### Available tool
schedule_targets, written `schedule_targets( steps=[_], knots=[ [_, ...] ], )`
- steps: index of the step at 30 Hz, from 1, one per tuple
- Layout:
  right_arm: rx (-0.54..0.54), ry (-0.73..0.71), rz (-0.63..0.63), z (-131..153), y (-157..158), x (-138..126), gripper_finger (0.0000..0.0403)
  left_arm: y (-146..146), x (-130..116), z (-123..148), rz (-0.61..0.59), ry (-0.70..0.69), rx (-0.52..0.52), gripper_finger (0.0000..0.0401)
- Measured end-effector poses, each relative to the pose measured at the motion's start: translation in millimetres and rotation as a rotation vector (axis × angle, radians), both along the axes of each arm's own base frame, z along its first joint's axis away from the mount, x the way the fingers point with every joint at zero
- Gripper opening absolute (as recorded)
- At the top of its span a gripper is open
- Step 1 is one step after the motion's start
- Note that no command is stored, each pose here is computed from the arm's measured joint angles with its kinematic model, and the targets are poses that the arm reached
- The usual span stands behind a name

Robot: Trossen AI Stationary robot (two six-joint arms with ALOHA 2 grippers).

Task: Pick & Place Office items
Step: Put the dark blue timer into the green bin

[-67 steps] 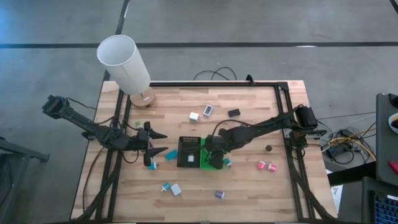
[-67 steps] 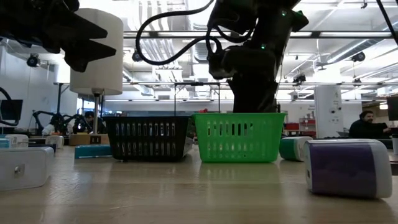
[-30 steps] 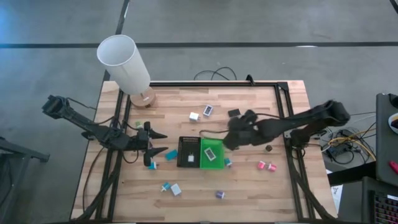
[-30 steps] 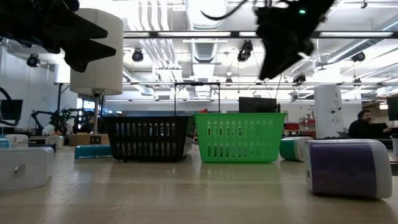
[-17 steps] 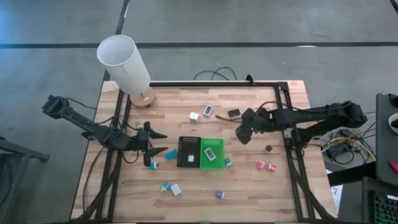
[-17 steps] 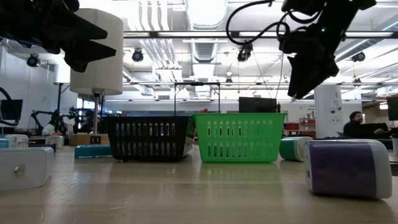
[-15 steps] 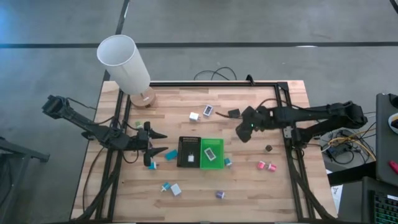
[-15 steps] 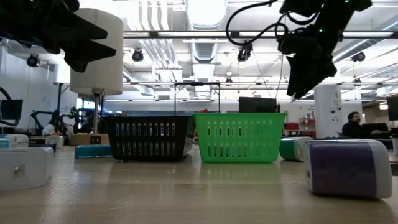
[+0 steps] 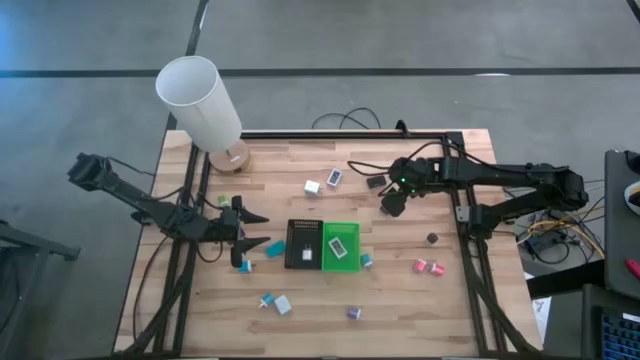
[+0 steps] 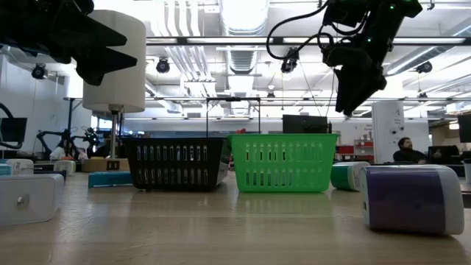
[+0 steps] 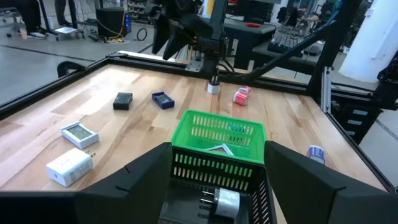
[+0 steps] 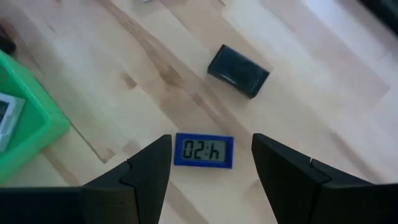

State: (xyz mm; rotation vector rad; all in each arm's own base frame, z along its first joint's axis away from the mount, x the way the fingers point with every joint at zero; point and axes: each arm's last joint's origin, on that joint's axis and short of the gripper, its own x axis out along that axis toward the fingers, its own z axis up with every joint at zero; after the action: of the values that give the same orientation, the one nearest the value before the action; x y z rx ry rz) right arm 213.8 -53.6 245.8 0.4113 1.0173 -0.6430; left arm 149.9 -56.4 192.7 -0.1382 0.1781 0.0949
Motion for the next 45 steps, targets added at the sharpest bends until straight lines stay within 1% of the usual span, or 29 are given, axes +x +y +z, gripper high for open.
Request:
schedule_targets(
  steps=[3,7,10,14,19,21,24,30,33,36,45],
  knots=[
    [0.001,-0.008,0.026,3.1,0.2,1.3,0.0221,0.0,0.0,0.0,0.000,0.000,-0.001,0.0262],
    [0.020,-0.037,0.013,5.4,0.0,3.1,0.0221,0.0,0.0,-0.1,-0.001,0.001,-0.003,0.0262],
    [0.011,-0.030,0.034,5.7,-0.1,3.2,0.0221,0.0,-0.2,-0.8,-0.002,0.008,0.000,0.0262],
    [0.023,-0.023,0.043,5.2,0.5,2.5,0.0221,0.1,-0.3,-1.6,-0.002,0.016,0.003,0.0262],
    [0.069,-0.014,-0.003,3.2,-0.1,-0.1,0.0223,0.1,-0.3,-1.6,0.001,0.015,-0.013,0.0261],
    [0.097,-0.001,-0.022,1.6,-0.3,-2.3,0.0234,0.1,-0.3,-1.6,0.002,0.014,-0.019,0.0261],
    [0.132,0.010,-0.037,-0.5,-0.9,-4.2,0.0262,0.1,-0.3,-1.6,0.002,0.014,-0.019,0.0261],
    [0.140,0.011,-0.059,-5.1,-3.1,-5.1,0.0338,0.1,-0.3,-1.6,0.002,0.014,-0.019,0.0261],
    [0.138,0.004,-0.063,-10.3,-3.8,-5.3,0.0367,0.1,-0.3,-1.7,0.002,0.015,-0.019,0.0261],
    [0.136,0.000,-0.063,-16.8,-4.0,-5.6,0.0379,0.1,-0.3,-1.7,0.002,0.015,-0.019,0.0261],
    [0.141,0.017,-0.070,-34.1,-3.0,-9.9,0.0381,0.1,-0.3,-1.7,0.002,0.015,-0.019,0.0261]
  ],
)
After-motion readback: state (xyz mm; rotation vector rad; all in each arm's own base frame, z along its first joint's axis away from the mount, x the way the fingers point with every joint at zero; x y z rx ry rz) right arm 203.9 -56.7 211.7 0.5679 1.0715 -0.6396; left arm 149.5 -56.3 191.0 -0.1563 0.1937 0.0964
